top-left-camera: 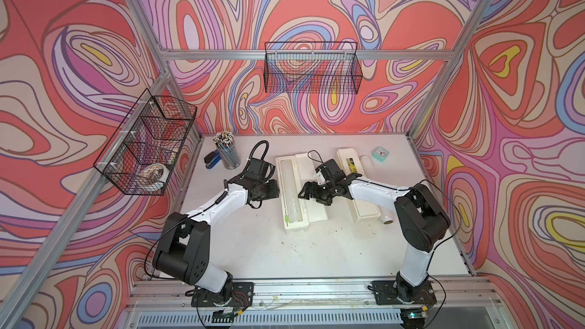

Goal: Put plastic wrap rolls into dispensers
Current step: Move the plastic wrap cutting box to the center of the board.

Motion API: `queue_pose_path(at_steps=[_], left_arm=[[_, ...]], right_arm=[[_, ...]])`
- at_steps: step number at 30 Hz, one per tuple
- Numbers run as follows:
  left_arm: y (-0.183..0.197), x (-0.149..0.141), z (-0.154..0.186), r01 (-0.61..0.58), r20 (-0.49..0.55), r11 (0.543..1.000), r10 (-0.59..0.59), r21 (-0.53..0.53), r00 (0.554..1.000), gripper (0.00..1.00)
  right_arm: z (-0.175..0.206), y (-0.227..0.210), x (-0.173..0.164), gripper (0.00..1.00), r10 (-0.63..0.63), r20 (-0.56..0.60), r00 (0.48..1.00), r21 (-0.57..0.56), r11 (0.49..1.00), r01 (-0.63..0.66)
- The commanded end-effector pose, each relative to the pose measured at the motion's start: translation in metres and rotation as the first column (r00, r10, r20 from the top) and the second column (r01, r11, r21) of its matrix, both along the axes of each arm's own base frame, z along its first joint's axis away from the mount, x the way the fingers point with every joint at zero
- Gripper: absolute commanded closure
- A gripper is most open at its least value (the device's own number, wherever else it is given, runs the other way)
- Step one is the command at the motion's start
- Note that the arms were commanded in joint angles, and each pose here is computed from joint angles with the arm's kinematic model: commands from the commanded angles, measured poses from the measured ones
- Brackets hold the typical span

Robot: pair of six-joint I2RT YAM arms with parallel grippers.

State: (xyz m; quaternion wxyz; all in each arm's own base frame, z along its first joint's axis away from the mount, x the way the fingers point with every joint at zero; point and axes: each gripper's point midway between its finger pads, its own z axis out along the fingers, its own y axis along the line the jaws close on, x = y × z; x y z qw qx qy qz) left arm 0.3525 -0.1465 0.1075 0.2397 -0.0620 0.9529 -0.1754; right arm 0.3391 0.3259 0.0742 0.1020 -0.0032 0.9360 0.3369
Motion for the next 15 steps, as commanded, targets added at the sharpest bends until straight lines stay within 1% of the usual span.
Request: queue_pose_path(at_steps=[1,3,5,7,9,12,15], left_arm=[[0.015,0.001,0.023,-0.013,0.041,1.0,0.013,-0.001,0.999,0.48],[0.024,0.002,0.033,-0.018,0.063,1.0,0.017,0.011,0.998,0.48],[0.033,0.001,0.043,-0.022,0.083,0.999,0.02,0.028,0.996,0.48],[0.04,-0.001,0.052,-0.03,0.107,0.998,0.025,0.047,0.994,0.47],[0.046,-0.003,0.061,-0.035,0.132,0.997,0.026,0.065,0.991,0.47],[0.048,-0.004,0.075,-0.028,0.16,0.997,0.016,0.076,0.987,0.47],[0.041,-0.001,0.09,-0.006,0.191,0.999,-0.003,0.044,0.982,0.47]], right_arm=[[0.005,0.045,0.011,0.2,0.007,0.006,1.0,0.096,0.995,-0.008],[0.003,0.065,0.016,0.21,0.028,0.017,0.999,0.108,0.994,-0.029],[0.0,0.082,0.022,0.2,0.058,0.033,0.998,0.086,0.994,-0.061],[-0.004,0.096,0.031,0.2,0.069,0.036,0.997,0.102,0.992,-0.073],[-0.006,0.107,0.041,0.17,0.07,0.045,0.997,0.116,0.99,-0.075],[-0.004,0.109,0.055,0.1,0.077,0.089,0.993,0.065,0.994,-0.083],[0.019,0.093,0.063,0.02,0.085,0.174,0.981,-0.043,0.996,-0.079]])
